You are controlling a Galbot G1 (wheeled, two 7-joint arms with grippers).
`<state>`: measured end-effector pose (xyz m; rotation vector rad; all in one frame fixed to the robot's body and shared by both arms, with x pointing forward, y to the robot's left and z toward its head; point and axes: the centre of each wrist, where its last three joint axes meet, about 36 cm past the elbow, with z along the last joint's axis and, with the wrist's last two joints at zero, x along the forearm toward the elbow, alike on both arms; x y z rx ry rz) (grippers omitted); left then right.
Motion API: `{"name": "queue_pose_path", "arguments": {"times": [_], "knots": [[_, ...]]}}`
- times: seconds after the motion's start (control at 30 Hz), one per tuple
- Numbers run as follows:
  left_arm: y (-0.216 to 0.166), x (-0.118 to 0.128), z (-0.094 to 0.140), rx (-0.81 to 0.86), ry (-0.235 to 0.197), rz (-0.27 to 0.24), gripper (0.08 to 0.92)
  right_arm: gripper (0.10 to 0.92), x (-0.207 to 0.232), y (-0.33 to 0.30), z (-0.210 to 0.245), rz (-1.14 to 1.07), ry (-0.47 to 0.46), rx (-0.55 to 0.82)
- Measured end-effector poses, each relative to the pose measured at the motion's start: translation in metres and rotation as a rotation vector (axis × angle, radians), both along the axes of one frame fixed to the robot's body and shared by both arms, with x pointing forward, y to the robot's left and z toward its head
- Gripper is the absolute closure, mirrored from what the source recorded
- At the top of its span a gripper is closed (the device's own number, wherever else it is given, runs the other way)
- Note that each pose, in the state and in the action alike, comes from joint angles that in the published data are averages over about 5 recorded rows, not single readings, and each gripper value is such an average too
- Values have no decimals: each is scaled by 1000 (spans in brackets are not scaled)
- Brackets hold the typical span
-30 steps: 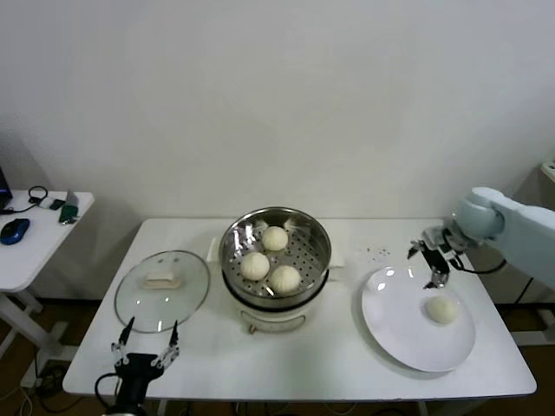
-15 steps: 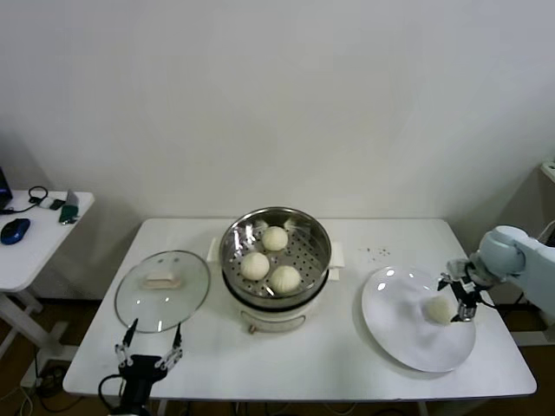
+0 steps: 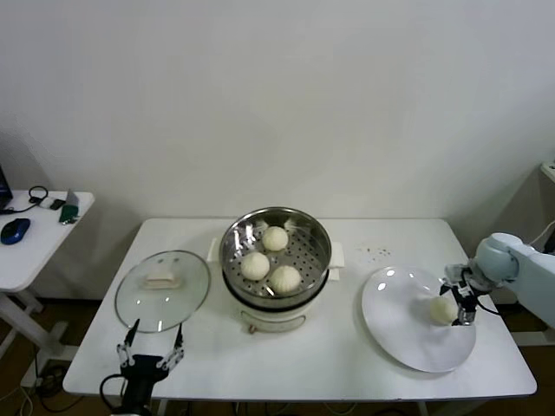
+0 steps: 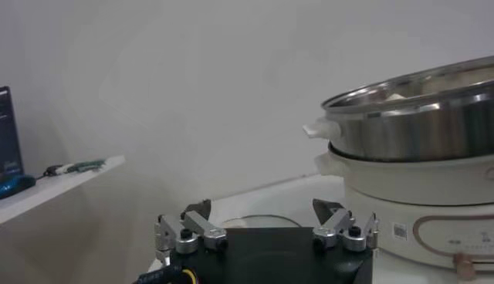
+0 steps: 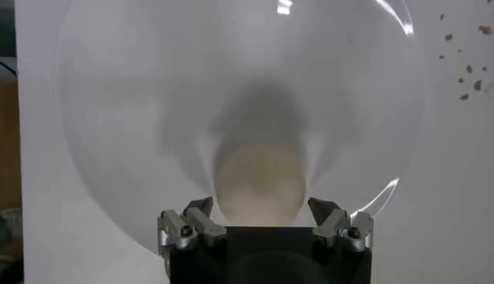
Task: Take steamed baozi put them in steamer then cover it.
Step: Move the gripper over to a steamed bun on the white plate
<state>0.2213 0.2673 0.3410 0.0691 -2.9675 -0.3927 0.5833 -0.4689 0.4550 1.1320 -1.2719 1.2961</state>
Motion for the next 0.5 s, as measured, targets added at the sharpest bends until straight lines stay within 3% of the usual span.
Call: {"name": "queue_pose_path", "arguments": {"times": [0.2, 0.5], "knots": [[0, 0, 0, 1, -1, 2, 177, 203, 5, -2, -4, -12, 13, 2], [0, 0, 0, 2, -1, 4, 177, 275, 6, -4, -4, -33, 32, 26]]}}
